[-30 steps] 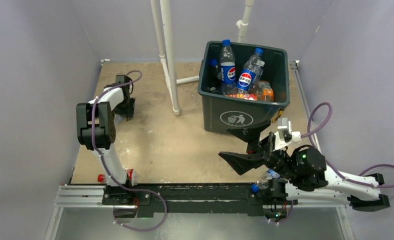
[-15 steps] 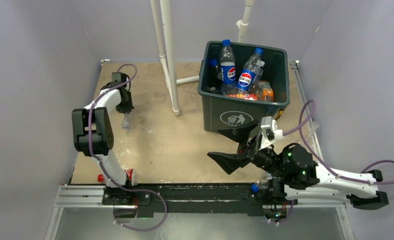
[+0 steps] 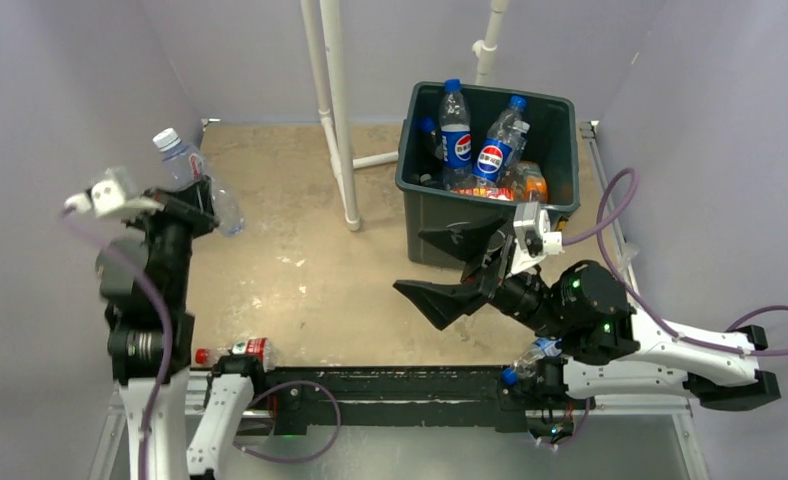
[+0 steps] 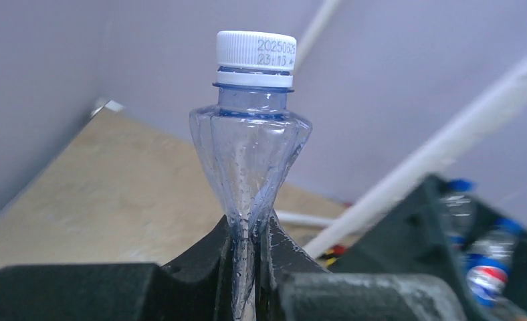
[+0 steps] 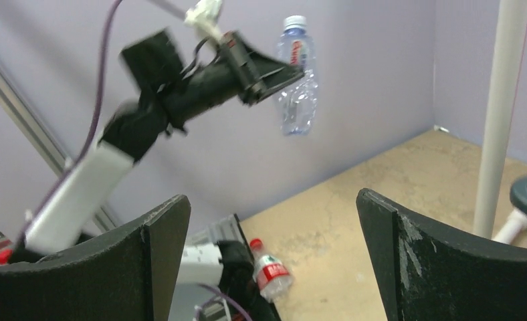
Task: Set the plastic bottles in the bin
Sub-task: Pick up the plastic bottle from the corner of the board, then place the plastic bottle in the trash bin.
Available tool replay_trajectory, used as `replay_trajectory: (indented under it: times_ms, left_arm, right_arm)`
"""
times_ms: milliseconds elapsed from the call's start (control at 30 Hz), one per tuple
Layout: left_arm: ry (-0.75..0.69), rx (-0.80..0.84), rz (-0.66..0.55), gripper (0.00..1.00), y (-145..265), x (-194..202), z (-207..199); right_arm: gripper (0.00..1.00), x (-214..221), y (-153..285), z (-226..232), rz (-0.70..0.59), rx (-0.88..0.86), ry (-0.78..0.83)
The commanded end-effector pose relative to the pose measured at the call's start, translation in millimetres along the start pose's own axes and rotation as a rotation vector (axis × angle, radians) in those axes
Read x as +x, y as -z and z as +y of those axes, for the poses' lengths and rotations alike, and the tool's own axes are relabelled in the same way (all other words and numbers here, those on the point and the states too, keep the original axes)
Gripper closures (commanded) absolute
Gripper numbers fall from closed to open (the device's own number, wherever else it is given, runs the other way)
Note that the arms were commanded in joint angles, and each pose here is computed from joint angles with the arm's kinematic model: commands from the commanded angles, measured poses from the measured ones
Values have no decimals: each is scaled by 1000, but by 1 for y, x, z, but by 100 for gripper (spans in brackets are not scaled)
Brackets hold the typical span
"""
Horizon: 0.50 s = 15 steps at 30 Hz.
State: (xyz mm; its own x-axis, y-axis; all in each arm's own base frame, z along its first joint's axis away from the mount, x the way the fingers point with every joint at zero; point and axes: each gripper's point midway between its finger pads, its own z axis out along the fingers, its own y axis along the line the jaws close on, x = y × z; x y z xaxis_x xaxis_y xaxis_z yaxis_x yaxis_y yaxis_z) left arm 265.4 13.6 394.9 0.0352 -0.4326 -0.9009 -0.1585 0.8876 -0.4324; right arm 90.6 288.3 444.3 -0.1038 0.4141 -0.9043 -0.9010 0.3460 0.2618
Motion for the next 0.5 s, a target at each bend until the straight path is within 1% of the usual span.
replay_trajectory:
  times_ms: [0,167,233,300,367,433,467]
  left_arm:
    - [165,353,-57,100,41,-8,-59]
    - [109,800,-173,100,106,-45,-129]
    - [94,978,-198,100,131,-51,-151]
    - [93,1105,-197,100,149,-49,-163]
    - [88,1173,-184,100,156,-42,-167]
    - [123,1177,-175,100,148,-32,-164]
    - [152,1211,-176,100,150,-28,-164]
  right_arm:
    - [1,-41,-20,16,-32,-28,34]
    - [1,-79,-34,26,-61,-25,28]
    - [1,-88,-46,34,-46,-38,33]
    - [1,-89,-59,35,-18,-21,50]
    - [1,-87,-75,39,-3,-21,60]
    - [1,-82,-91,41,6,-5,64]
    - [1,-80,-101,39,14,20,67]
